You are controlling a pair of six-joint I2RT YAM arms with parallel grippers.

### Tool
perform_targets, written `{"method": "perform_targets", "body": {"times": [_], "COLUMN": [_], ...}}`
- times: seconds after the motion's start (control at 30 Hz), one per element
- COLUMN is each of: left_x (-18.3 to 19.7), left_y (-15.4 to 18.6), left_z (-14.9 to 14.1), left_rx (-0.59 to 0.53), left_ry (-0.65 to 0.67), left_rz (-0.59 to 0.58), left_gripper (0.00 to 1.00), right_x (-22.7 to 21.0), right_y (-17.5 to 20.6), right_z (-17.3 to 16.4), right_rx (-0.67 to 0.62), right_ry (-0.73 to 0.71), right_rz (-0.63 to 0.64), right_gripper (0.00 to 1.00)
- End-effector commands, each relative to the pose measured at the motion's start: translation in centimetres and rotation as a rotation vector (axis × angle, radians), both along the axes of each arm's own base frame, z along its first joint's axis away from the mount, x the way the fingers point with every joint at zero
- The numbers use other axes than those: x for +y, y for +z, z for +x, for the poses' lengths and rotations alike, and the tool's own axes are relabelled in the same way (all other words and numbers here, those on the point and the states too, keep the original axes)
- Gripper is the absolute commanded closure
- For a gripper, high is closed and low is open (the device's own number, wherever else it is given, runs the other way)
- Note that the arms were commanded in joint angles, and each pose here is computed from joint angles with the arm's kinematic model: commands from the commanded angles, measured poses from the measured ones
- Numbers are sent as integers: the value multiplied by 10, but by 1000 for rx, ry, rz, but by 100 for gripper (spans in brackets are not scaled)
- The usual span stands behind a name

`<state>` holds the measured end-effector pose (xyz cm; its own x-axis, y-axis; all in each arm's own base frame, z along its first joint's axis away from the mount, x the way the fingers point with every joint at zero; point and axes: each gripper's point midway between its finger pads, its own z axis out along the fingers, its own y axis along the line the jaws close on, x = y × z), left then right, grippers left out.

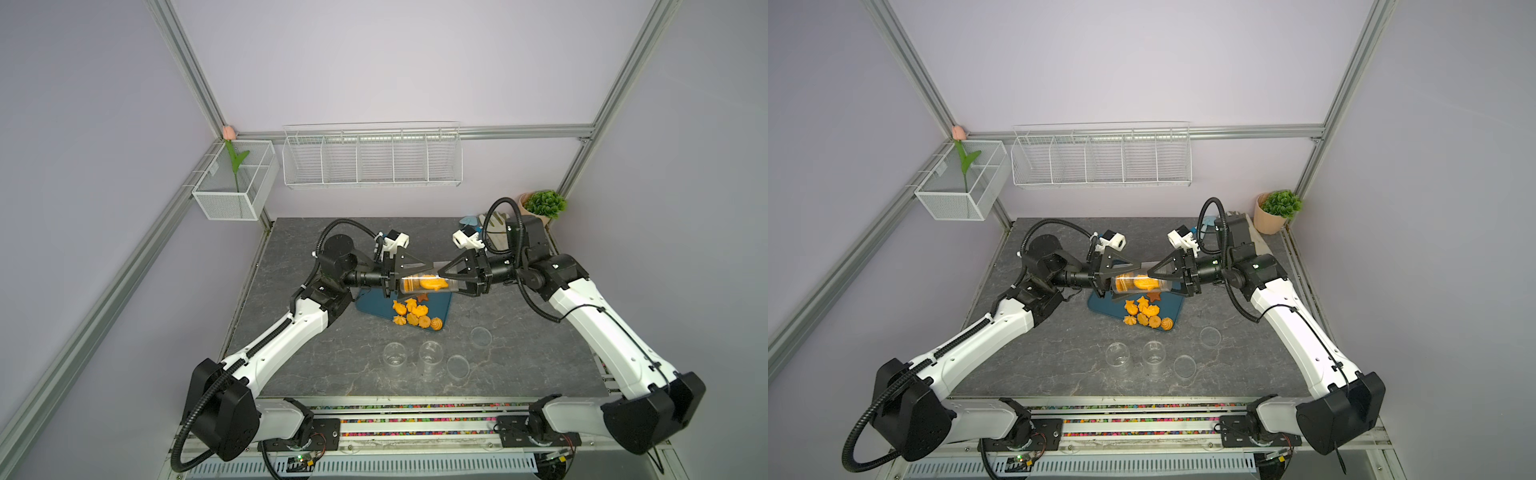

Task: Pour the cookies out of the jar
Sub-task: Pick up the jar from the center of the board.

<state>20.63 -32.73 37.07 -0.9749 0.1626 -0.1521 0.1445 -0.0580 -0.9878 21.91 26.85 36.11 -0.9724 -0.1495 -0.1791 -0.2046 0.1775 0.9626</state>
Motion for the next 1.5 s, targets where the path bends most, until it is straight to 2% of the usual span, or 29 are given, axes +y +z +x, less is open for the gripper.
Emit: {"method": "perform_targets", "body": {"times": [0.0, 0.2, 0.3, 0.57, 0.83, 1.07, 1.13, 1.2, 1.47], "left_x": [1, 4, 5, 4, 2, 2, 2, 2, 7], "left_y": [14, 9, 9, 6, 5, 3, 1, 1, -5], "left_z": [-4, -8, -10, -8, -4, -5, -4, -4, -1], "left_rx": [-30, -20, -19, -13, -1, 1, 4, 3, 10], "left_ry": [-4, -4, -6, -7, -7, -12, -11, -10, 24], "left_rz": [-32, -27, -27, -24, -36, -34, -32, -33, -33], "left_gripper": [2, 8, 23, 27, 33, 37, 38, 39, 39], "right_x": [-1, 0, 1, 1, 0, 1, 1, 1, -23], "right_y": [-4, -4, -4, -5, -7, -8, -7, -4, 6], "right_z": [-8, -2, -1, 1, 2, 7, 8, 10, 26], "right_rx": [2, 0, 0, -2, -2, -18, -22, -33, -103], "right_ry": [28, 14, 15, 6, -3, -20, -27, -36, -194], "right_rz": [-2, -7, -6, -11, -18, -25, -25, -23, -57], "right_gripper": [33, 33, 32, 32, 26, 12, 1, 11, 11]}}
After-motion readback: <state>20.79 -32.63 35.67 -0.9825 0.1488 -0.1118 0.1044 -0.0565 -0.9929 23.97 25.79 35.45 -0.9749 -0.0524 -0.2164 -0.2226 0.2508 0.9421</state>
